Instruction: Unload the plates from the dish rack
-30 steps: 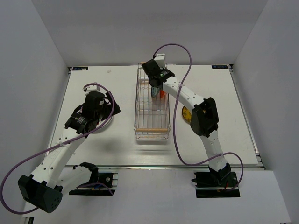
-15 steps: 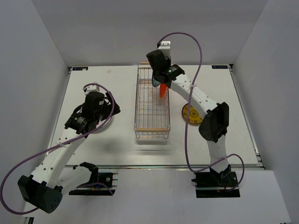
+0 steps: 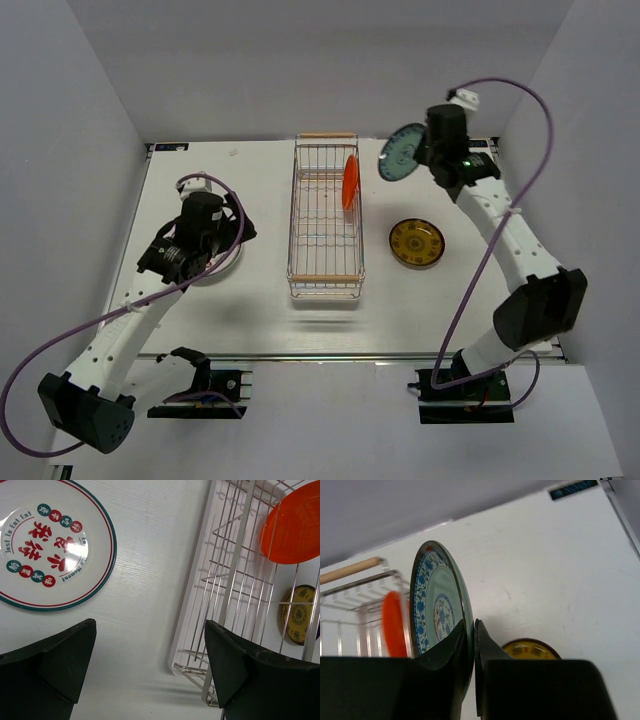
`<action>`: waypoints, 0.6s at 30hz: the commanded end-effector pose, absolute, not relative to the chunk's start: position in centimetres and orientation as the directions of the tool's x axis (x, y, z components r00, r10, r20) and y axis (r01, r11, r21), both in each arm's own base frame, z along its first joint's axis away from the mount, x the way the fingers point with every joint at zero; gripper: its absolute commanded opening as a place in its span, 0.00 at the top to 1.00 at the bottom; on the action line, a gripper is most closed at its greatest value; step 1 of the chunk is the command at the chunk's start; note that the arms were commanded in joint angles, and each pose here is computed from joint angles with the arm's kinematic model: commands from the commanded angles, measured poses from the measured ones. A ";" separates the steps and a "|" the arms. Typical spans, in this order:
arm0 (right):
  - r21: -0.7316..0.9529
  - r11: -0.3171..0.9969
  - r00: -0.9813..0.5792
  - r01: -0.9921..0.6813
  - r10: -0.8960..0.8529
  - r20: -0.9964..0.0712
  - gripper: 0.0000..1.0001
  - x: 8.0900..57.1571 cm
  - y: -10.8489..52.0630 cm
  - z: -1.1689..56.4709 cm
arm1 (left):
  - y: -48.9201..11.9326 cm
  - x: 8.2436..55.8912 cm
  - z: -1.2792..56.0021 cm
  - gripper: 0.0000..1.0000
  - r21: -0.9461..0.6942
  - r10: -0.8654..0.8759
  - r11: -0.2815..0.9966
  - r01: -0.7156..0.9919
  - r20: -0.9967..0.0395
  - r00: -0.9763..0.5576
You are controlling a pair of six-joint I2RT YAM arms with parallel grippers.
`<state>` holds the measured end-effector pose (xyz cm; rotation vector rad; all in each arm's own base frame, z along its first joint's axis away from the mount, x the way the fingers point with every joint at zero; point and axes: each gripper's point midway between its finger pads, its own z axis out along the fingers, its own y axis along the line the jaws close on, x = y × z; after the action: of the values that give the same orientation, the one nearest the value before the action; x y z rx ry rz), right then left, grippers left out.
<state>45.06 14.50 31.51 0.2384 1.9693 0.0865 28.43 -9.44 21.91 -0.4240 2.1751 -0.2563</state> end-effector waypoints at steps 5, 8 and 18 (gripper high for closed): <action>0.374 0.913 -0.456 0.164 0.406 -0.792 1.00 41.8 7.7 25.4 | -10.0 30.1 23.9 0.02 -0.338 -0.381 0.924 -0.179 -0.761 -0.526; 0.395 0.900 -0.513 0.185 0.431 -0.742 1.00 39.5 6.5 21.1 | -10.0 30.5 23.8 0.02 -0.322 -0.363 0.931 -0.173 -0.765 -0.532; 0.452 0.869 -0.579 0.203 0.478 -0.660 1.00 36.8 4.6 13.3 | -10.5 30.8 23.2 0.02 -0.314 -0.345 0.937 -0.153 -0.762 -0.548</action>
<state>34.23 3.60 10.90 0.5404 2.3277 0.2985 30.19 -10.09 21.51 -0.3713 2.2028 -0.2203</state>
